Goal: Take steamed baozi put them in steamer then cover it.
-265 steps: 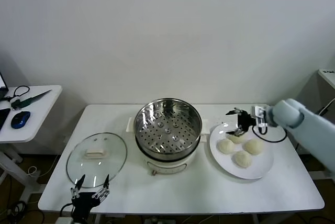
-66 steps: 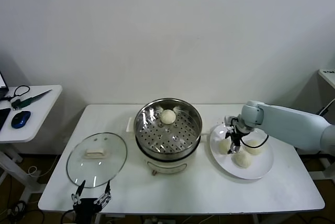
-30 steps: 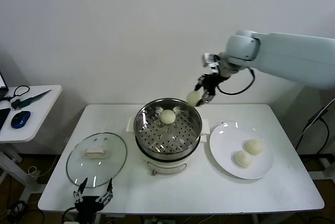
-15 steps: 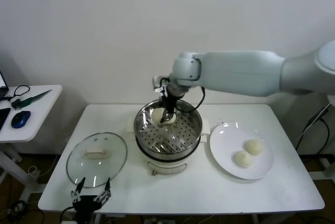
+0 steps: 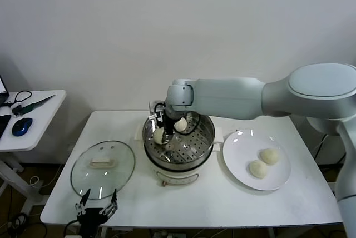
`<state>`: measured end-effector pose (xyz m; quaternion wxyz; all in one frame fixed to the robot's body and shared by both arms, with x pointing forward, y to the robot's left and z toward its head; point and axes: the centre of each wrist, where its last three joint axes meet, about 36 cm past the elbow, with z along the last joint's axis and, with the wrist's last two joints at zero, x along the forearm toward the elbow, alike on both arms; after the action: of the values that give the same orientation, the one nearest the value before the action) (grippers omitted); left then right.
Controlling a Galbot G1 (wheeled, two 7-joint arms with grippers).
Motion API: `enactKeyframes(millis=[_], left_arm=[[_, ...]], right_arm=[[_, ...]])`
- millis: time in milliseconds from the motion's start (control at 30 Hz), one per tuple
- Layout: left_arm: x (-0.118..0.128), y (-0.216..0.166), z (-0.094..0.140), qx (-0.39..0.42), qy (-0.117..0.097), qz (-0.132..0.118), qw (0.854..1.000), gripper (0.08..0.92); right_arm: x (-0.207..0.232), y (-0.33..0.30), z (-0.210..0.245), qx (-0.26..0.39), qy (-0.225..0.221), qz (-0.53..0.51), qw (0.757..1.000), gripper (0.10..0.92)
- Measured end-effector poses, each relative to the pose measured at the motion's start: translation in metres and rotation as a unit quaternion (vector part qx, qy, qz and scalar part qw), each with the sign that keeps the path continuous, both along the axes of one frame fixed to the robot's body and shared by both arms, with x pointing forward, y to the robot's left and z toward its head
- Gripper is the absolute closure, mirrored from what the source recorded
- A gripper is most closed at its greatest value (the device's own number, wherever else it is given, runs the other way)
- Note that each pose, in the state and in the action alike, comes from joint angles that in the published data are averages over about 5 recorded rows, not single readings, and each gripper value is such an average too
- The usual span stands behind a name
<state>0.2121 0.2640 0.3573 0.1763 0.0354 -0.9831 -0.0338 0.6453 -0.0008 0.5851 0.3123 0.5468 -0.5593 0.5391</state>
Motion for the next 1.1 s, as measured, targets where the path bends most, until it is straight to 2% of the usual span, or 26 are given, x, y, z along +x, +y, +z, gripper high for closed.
enactKeyframes(millis=[133, 333, 500, 667, 867, 1100], left_arm=[[0.0, 0.0, 0.001, 0.0, 0.0, 0.0, 1.0, 0.177], [0.0, -0.001, 0.002, -0.001, 0.0, 0.0, 1.0, 0.177], [0.002, -0.003, 0.003, -0.004, -0.001, -0.003, 1.0, 0.177], [0.005, -0.004, 0.003, -0.005, -0.003, -0.004, 1.0, 0.177], [0.004, -0.003, 0.003, -0.002, -0.001, -0.006, 1.0, 0.177], [0.003, -0.003, 0.003, -0.001, 0.002, -0.007, 1.0, 0.177]], right_arm=[[0.001, -0.002, 0.004, 0.006, -0.002, 0.004, 1.0, 0.22], [0.007, -0.026, 0.032, 0.01, 0.0, 0.02, 1.0, 0.2], [0.014, -0.085, 0.069, -0.002, 0.011, 0.032, 0.999, 0.199], [0.01, -0.168, 0.092, -0.028, 0.025, 0.027, 0.999, 0.2], [-0.006, -0.273, 0.078, -0.052, 0.045, -0.015, 0.998, 0.2], [-0.028, -0.348, 0.022, -0.068, 0.073, -0.059, 0.993, 0.2]])
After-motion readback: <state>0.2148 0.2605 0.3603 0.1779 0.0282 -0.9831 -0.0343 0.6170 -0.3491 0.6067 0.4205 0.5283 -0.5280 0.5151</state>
